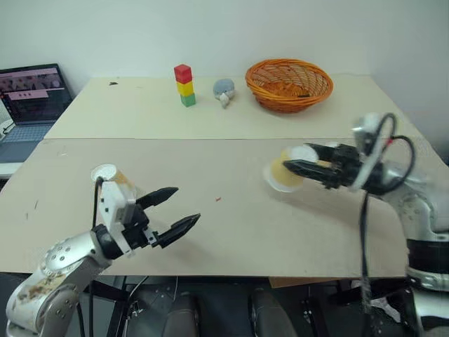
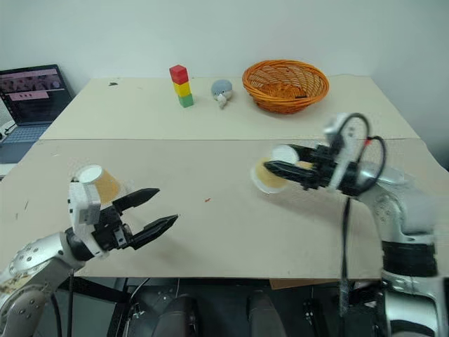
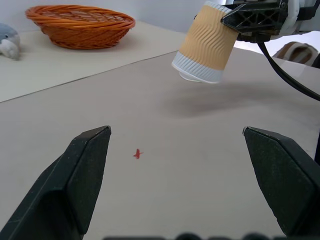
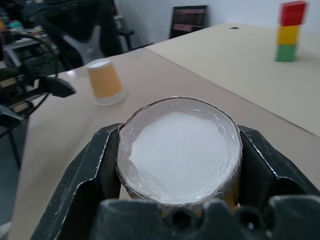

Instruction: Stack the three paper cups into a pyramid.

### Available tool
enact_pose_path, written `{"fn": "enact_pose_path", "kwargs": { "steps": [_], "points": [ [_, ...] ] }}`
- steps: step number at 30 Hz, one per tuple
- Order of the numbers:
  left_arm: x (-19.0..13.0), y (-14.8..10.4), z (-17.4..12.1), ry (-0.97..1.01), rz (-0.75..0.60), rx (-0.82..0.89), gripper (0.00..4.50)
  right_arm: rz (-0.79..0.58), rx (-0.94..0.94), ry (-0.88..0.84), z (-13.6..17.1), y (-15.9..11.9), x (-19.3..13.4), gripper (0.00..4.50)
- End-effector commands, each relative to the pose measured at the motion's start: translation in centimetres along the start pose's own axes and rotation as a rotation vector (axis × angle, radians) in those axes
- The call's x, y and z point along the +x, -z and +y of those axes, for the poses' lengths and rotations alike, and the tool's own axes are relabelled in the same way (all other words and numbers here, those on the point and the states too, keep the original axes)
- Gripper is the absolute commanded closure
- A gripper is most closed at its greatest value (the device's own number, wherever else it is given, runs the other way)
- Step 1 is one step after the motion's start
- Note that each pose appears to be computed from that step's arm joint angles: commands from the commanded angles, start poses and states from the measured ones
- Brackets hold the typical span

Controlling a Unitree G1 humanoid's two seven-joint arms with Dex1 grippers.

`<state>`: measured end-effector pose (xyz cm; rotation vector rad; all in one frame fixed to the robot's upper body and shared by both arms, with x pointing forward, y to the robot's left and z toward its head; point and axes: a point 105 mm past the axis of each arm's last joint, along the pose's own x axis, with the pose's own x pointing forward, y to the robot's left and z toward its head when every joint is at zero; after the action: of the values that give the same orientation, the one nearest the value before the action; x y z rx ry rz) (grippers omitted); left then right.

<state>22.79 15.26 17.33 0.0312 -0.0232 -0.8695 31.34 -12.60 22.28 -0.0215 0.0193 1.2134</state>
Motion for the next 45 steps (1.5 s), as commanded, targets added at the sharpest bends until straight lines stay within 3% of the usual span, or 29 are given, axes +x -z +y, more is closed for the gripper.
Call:
{"fn": "enact_pose_path", "kwargs": {
  "steps": [1, 16, 24, 27, 29, 32, 38, 43, 45],
  "points": [
    [-0.7, -0.6, 0.5, -0.047, -0.025, 0.059, 0.0, 0.022, -0.043, -0.129, 0.8, -0.5, 2.6, 1.78],
    [-1.4, 0.3, 1.1, -0.147, -0.037, 0.056, 0.0, 0.059, -0.11, -0.343, 1.0, 0.5, 12.6, 1.78],
    [-0.8, 0.1, 1.2, -0.147, -0.055, 0.052, 0.0, 0.076, -0.104, -0.38, 1.5, 1.4, 14.5, 1.78],
    [-0.7, 0.1, 1.3, -0.148, -0.059, 0.052, 0.0, 0.084, -0.094, -0.376, 1.5, 1.8, 14.7, 1.78],
    [-0.5, 0.1, 1.4, -0.149, -0.064, 0.051, 0.0, 0.099, -0.089, -0.363, 1.3, 2.2, 14.8, 0.78],
    [-0.3, 0.1, 1.3, -0.147, -0.069, 0.05, 0.0, 0.105, -0.093, -0.343, 1.0, 2.5, 14.8, 0.03],
    [0.2, 0.1, 0.7, -0.11, -0.074, 0.038, 0.0, 0.075, -0.065, -0.302, -0.1, 1.3, 13.7, 0.03],
    [0.8, -0.1, 0.3, -0.069, -0.085, 0.023, 0.0, 0.033, 0.029, -0.41, 0.7, -0.6, 10.1, 0.03],
    [1.3, -0.2, 0.2, -0.035, -0.086, 0.016, 0.0, -0.012, 0.053, -0.373, 0.0, -1.6, 7.0, 0.03]
  ]
}}
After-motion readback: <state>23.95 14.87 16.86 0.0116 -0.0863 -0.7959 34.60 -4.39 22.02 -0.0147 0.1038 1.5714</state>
